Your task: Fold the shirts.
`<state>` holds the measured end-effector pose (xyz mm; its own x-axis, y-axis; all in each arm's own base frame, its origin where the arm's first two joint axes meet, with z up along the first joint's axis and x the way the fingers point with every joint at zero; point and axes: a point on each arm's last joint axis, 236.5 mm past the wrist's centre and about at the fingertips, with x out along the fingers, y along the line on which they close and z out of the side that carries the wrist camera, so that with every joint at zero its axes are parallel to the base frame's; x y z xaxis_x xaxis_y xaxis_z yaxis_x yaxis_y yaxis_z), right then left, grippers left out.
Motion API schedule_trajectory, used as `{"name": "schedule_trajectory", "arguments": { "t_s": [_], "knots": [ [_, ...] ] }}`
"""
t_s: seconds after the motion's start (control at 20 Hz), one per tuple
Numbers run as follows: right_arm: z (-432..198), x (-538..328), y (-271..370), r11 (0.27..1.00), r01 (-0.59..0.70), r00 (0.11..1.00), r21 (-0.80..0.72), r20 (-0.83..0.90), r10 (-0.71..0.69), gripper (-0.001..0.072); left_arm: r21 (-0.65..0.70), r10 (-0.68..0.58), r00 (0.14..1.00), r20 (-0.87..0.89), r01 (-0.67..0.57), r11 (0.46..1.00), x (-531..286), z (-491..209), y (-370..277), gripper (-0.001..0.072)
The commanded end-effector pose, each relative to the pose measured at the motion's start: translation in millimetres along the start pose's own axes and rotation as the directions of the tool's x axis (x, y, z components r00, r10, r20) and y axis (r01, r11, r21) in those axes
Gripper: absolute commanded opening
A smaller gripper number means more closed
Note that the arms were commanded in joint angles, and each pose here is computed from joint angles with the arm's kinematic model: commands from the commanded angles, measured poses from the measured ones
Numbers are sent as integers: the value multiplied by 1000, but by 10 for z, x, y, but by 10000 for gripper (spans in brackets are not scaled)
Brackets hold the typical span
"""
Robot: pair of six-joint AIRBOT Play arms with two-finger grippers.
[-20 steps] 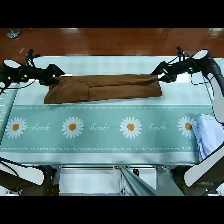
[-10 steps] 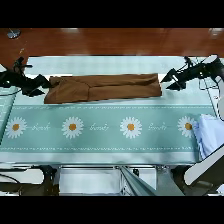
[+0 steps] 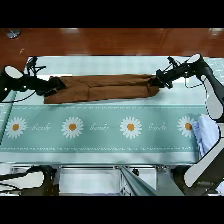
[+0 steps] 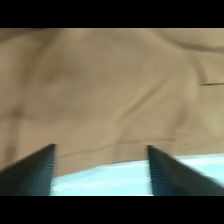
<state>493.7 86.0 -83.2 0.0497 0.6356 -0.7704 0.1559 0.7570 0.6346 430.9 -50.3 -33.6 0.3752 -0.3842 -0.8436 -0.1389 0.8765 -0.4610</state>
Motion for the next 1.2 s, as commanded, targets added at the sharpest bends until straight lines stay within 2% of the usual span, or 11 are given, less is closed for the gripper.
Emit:
{"name": "schedule_trajectory", "arguments": {
  "t_s": [0.0, 0.15, 0.45, 0.6, 0.75, 1.05, 1.15],
  "knots": [
    [-90, -300, 157, 996, 39, 999, -77, -4, -39, 18, 28, -128, 992, -5, 128, 991, 23, -40, -461, 36],
    [-210, -933, 83, 961, 237, 970, -144, 84, -227, 18, 135, -267, 964, -22, 267, 954, 22, -116, -1045, 18],
    [-912, -1685, 322, 928, 334, 919, -164, 276, -282, 18, 373, -329, 943, -52, 324, 869, 500, -694, -2332, 15],
    [-1292, -1741, 374, 926, 340, 904, -163, 326, -275, 19, 400, -355, 924, -143, 382, 833, 881, -1082, -2926, 15],
    [-1536, -1744, 412, 930, 331, 903, -160, 340, -263, 19, 374, -358, 898, -254, 433, 820, 1284, -1475, -3359, 15],
    [-1622, -1806, 554, 934, 309, 903, -181, 364, -228, 23, 318, -292, 828, -478, 473, 822, 1718, -2312, -3624, 15],
    [-1610, -1791, 639, 941, 277, 909, -195, 369, -191, 96, 330, -260, 800, -541, 486, 809, 1716, -2622, -3647, 16]
  ]
}}
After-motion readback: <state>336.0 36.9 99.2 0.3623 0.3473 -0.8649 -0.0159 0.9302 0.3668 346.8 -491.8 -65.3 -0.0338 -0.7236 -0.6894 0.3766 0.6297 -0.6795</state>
